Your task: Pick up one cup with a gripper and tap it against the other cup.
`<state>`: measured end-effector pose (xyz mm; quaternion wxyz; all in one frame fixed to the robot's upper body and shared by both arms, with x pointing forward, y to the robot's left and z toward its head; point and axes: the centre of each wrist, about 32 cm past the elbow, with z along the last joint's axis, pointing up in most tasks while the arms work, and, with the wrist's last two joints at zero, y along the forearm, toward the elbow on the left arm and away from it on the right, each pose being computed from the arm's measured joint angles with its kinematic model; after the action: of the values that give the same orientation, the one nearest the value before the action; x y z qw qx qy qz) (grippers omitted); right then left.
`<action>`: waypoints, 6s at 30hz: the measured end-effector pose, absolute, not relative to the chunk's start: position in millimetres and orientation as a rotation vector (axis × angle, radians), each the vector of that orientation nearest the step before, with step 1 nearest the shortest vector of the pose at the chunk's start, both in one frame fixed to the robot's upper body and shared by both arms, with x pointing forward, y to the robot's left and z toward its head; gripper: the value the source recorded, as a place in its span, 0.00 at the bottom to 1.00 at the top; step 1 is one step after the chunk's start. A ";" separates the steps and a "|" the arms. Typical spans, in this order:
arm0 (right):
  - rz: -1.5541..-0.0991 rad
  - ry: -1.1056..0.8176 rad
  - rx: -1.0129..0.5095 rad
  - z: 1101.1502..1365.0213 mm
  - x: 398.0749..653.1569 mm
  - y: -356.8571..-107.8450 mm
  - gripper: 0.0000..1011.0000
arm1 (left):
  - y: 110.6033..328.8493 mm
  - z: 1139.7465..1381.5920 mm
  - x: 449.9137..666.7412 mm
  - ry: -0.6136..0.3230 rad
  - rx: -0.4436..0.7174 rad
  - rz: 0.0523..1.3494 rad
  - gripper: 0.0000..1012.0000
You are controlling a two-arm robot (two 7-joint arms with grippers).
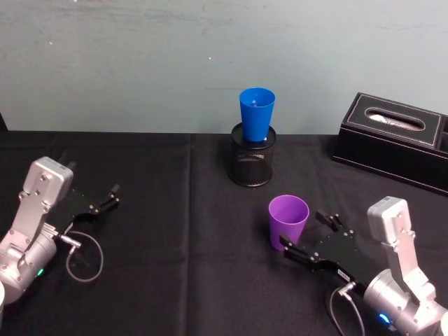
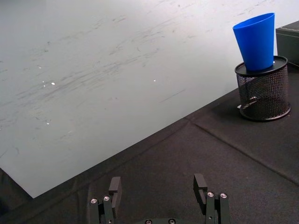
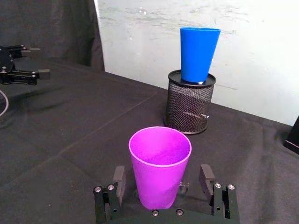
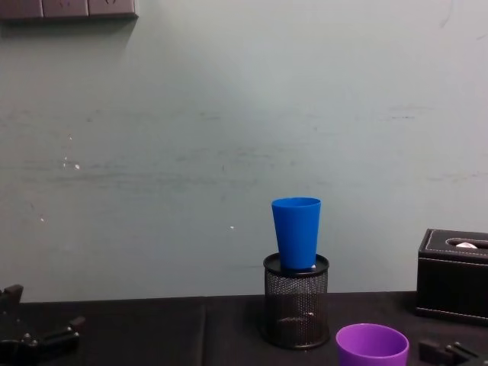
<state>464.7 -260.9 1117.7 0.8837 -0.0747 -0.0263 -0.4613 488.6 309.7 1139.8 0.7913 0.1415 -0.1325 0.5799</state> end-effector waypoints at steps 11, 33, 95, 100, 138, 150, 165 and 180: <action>-0.959 -0.053 -0.153 1117.4 475.0 -254.9 0.99 | 309.7 1139.8 488.6 -0.285 0.304 1.248 1.00; -0.943 -0.029 -0.145 1116.7 492.2 -246.2 0.99 | 309.7 1139.8 488.6 -0.285 0.304 1.248 1.00; -0.938 -0.035 -0.150 1116.5 495.5 -244.5 0.73 | 309.7 1139.8 488.6 -0.285 0.304 1.248 1.00; -0.938 -0.035 -0.150 1116.5 495.5 -244.5 0.73 | 309.7 1139.8 488.6 -0.285 0.304 1.248 1.00; -0.987 -0.116 -0.045 1156.3 494.0 -255.9 0.73 | 309.7 1139.8 488.6 -0.285 0.304 1.248 1.00; -0.996 -0.102 -0.010 1163.6 515.3 -249.6 0.73 | 309.7 1139.8 488.6 -0.285 0.304 1.248 1.00; -0.973 -0.107 -0.024 1170.5 546.0 -237.1 0.73 | 309.7 1139.8 488.6 -0.285 0.305 1.248 1.00; -0.966 -0.140 -0.040 1182.1 576.4 -226.3 0.73 | 309.7 1139.8 488.6 -0.285 0.304 1.248 1.00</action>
<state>576.4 -226.3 1182.1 0.8830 -0.0191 -0.0673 -0.4641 488.6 309.7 1139.8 0.7913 0.1415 -0.1325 0.5799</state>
